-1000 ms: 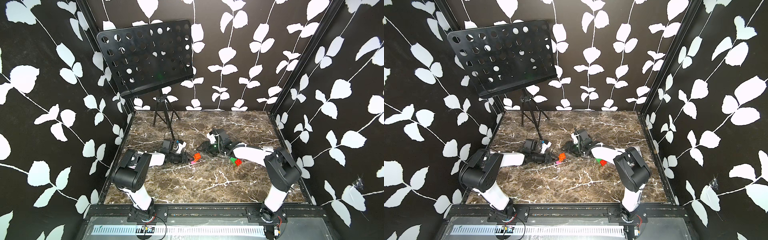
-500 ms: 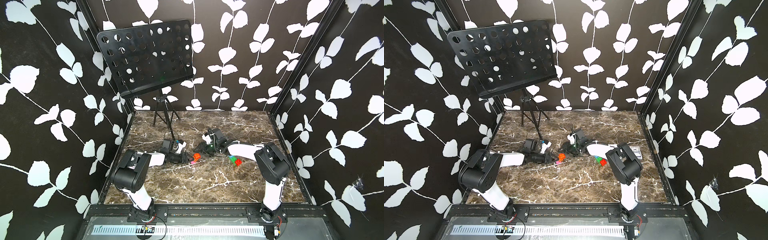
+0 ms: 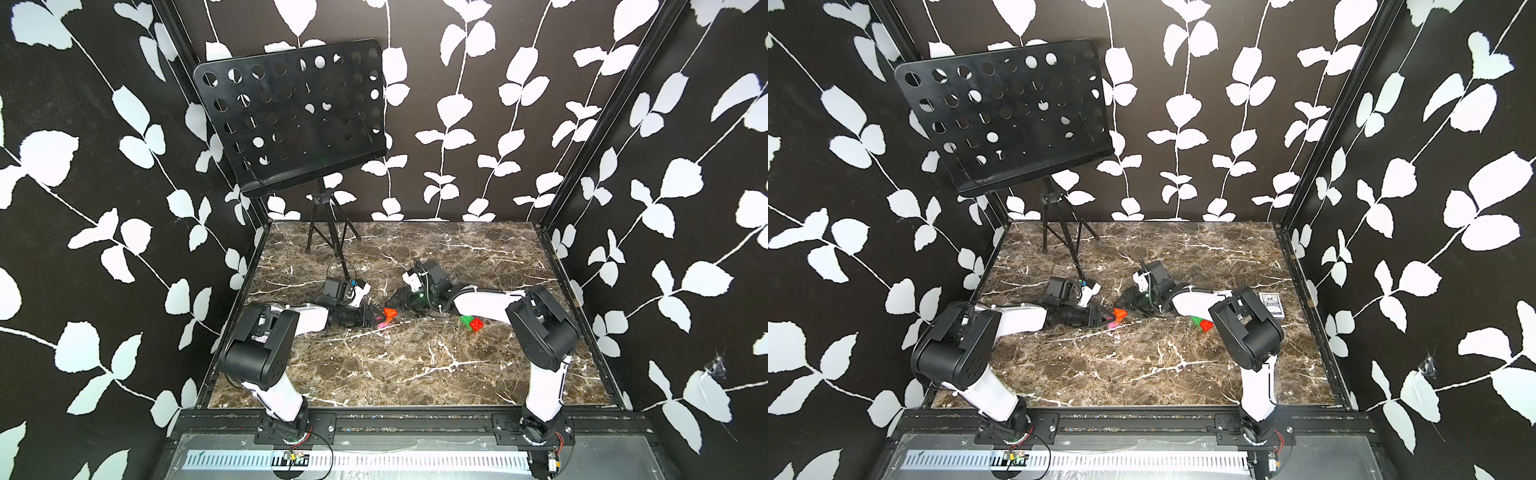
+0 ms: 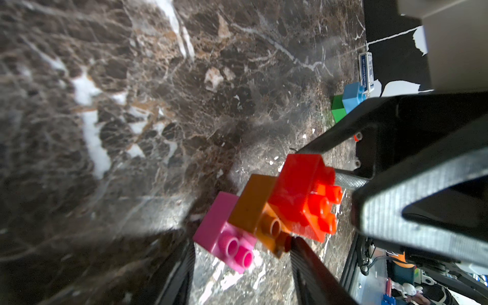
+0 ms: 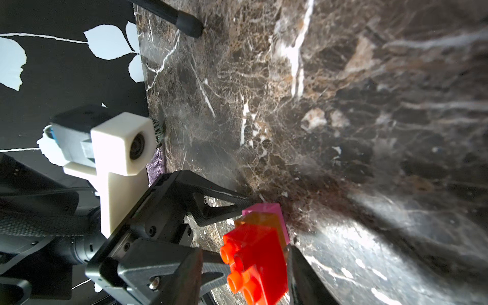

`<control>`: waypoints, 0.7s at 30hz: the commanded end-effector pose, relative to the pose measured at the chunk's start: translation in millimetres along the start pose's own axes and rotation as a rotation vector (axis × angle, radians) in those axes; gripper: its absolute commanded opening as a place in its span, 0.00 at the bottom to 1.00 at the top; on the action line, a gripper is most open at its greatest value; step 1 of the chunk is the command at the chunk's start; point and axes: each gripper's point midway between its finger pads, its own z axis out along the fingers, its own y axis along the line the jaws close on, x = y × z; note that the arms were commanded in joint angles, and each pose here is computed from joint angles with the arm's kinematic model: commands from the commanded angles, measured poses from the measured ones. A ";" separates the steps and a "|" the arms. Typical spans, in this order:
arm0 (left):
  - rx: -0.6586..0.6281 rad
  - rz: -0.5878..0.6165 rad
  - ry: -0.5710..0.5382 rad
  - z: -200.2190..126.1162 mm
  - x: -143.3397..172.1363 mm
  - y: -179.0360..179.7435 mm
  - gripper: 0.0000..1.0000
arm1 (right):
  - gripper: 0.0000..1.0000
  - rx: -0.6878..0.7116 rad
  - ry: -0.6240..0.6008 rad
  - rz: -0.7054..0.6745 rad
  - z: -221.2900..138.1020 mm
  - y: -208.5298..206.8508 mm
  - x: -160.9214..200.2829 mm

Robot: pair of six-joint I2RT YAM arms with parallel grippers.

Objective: Assemble the letter y with lego
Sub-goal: Adjust the lego brick at the center of the board.

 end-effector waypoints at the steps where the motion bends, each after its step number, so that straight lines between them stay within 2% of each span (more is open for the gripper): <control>1: -0.041 0.016 -0.011 -6.1 -3.0 4.6 0.59 | 0.50 -0.039 -0.002 -0.017 1.1 12.6 1.8; 7: -0.039 0.007 -0.030 -8.4 -6.9 5.5 0.59 | 0.47 -0.036 -0.003 -0.017 1.3 13.0 3.4; 13: -0.050 -0.008 -0.020 -6.2 -1.7 11.6 0.53 | 0.46 -0.034 -0.001 -0.014 1.9 12.4 5.4; 21: -0.076 -0.039 -0.003 -4.1 9.9 25.6 0.52 | 0.55 0.045 -0.029 -0.064 -23.9 9.3 -3.4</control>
